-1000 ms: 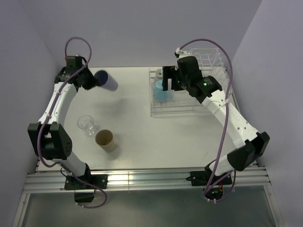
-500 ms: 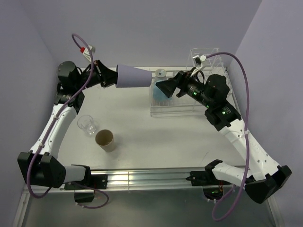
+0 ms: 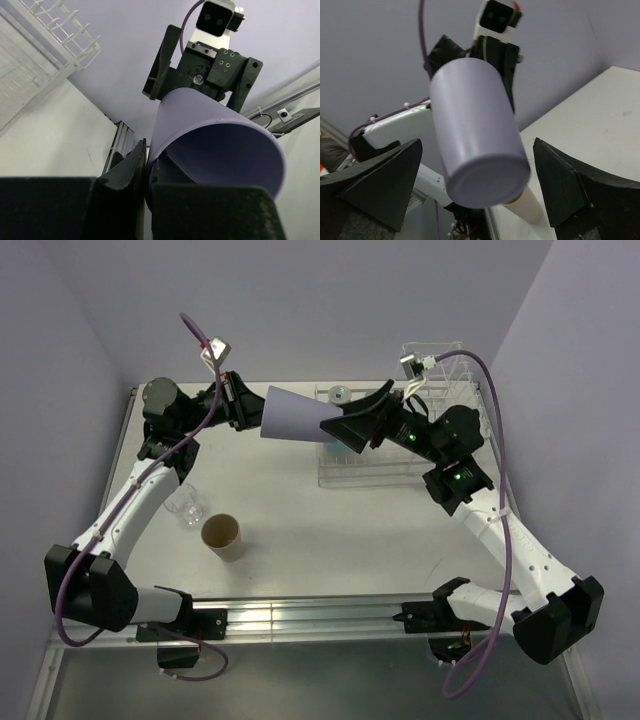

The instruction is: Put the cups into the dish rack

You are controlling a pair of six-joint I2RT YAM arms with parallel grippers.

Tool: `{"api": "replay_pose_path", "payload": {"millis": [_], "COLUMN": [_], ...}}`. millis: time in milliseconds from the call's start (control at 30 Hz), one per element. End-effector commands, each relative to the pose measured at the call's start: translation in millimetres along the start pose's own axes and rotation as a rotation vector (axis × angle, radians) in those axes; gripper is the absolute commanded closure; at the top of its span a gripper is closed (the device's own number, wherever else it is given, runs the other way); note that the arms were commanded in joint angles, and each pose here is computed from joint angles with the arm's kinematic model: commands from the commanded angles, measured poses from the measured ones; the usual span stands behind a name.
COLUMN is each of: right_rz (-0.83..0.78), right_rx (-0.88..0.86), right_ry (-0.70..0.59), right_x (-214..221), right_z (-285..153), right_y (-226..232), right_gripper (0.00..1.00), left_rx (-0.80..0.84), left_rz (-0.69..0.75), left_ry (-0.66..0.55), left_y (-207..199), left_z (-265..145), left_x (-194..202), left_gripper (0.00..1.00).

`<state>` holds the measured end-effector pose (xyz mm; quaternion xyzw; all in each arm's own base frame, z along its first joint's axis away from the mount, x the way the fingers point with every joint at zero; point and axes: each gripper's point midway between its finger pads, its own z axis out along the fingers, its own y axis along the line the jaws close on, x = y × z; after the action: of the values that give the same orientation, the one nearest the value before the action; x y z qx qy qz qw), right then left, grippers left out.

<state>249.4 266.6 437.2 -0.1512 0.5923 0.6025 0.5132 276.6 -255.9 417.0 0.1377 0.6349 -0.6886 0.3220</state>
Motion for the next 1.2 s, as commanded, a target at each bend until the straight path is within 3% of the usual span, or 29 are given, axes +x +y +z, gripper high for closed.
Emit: {"api": "replay_pose_path", "payload": {"millis": [0, 533, 867, 967, 1000, 1033, 1067, 1100, 1167], "right_rz": [-0.012, 0.036, 0.052, 0.052, 0.053, 0.054, 0.056, 0.057, 0.059], "right_rx": [-0.143, -0.115, -0.107, -0.103, -0.102, -0.101, -0.097, -0.093, -0.076], "right_ry": [-0.026, 0.028, 0.053, 0.054, 0.055, 0.057, 0.058, 0.057, 0.061], "right_x": [-11, 10, 19, 18, 18, 18, 17, 17, 15], "right_z": [1, 5, 9, 9, 9, 10, 10, 10, 11], "right_y": [28, 17, 16, 16, 16, 16, 16, 16, 15], "right_gripper": [0.00, 0.04, 0.19, 0.36, 0.50, 0.56, 0.68, 0.75, 0.99], "left_rx": [0.069, 0.075, 0.074, 0.072, 0.073, 0.074, 0.071, 0.062, 0.057], "left_rz": [0.068, 0.058, 0.045, 0.041, 0.042, 0.045, 0.045, 0.040, 0.048], "left_ry": [0.010, 0.007, 0.008, 0.009, 0.010, 0.011, 0.009, 0.006, 0.001], "left_y": [-20, -16, -9, -7, -7, -8, -7, -5, -6], "left_z": [7, 16, 20, 20, 21, 21, 21, 21, 21], "left_x": [-2, -4, -2, -2, -1, -1, -1, -1, -2], "left_gripper": [1.00, 1.00, 1.00, 1.00, 1.00, 1.00, 0.97, 0.86, 0.83]}}
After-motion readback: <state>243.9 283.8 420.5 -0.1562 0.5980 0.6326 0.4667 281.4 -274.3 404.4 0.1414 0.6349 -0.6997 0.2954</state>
